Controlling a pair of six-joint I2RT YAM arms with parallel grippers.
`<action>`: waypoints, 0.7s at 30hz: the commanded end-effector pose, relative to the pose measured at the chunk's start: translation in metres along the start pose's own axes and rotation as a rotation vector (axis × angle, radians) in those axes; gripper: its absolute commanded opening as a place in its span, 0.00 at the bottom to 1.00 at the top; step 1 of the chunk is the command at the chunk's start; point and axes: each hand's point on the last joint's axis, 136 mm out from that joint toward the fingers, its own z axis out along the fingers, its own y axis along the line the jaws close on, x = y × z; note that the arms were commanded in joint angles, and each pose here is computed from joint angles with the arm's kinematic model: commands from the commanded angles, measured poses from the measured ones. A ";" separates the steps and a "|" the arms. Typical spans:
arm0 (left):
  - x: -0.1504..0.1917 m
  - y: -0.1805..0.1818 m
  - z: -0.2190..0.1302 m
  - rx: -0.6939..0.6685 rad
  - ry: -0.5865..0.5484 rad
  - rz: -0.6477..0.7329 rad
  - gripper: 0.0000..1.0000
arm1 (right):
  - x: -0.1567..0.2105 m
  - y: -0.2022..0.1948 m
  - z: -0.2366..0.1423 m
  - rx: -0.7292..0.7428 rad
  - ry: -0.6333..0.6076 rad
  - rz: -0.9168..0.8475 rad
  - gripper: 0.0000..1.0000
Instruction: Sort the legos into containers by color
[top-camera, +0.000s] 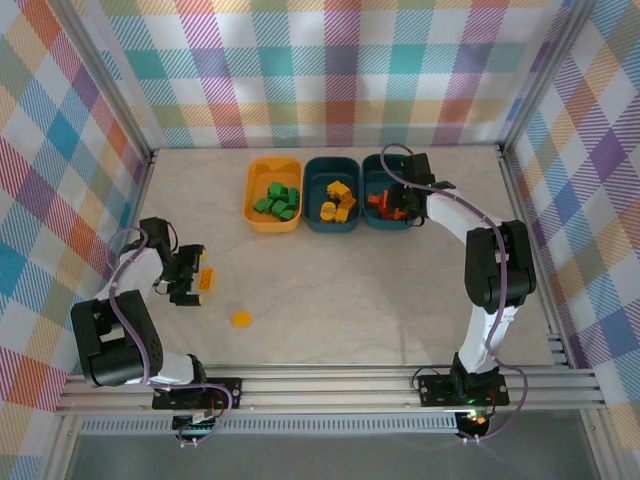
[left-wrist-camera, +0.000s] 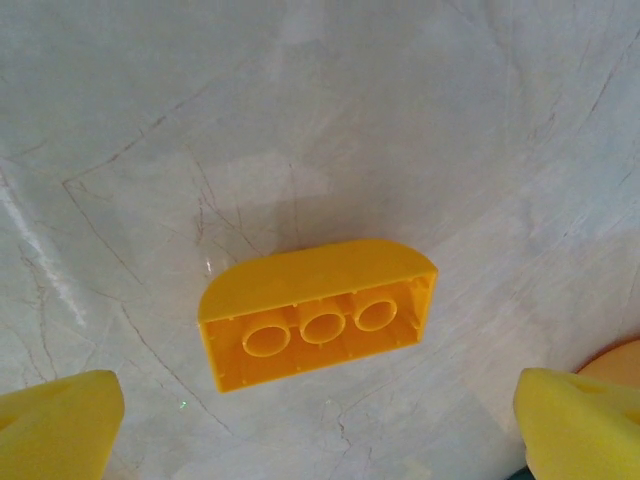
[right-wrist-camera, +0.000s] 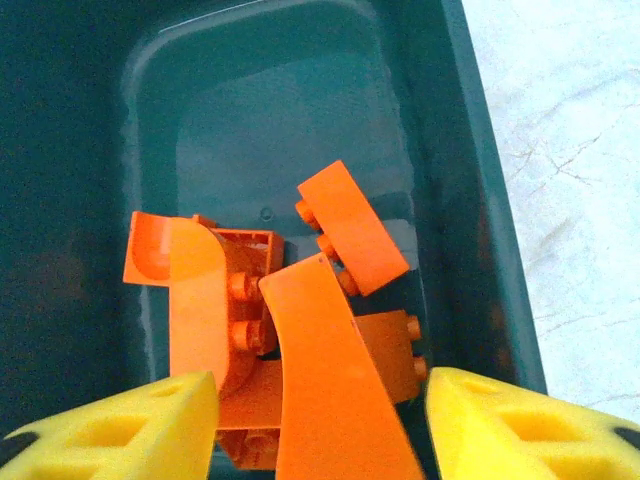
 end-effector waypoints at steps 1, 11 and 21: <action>0.000 0.007 0.000 -0.042 0.020 -0.021 1.00 | -0.011 0.011 -0.013 -0.048 -0.010 0.012 0.69; -0.003 0.002 0.012 -0.066 0.036 -0.011 0.99 | 0.035 0.036 -0.101 -0.181 -0.153 0.052 0.76; -0.008 -0.005 0.023 -0.111 0.052 -0.039 0.92 | 0.112 0.044 -0.131 -0.235 -0.163 -0.084 0.77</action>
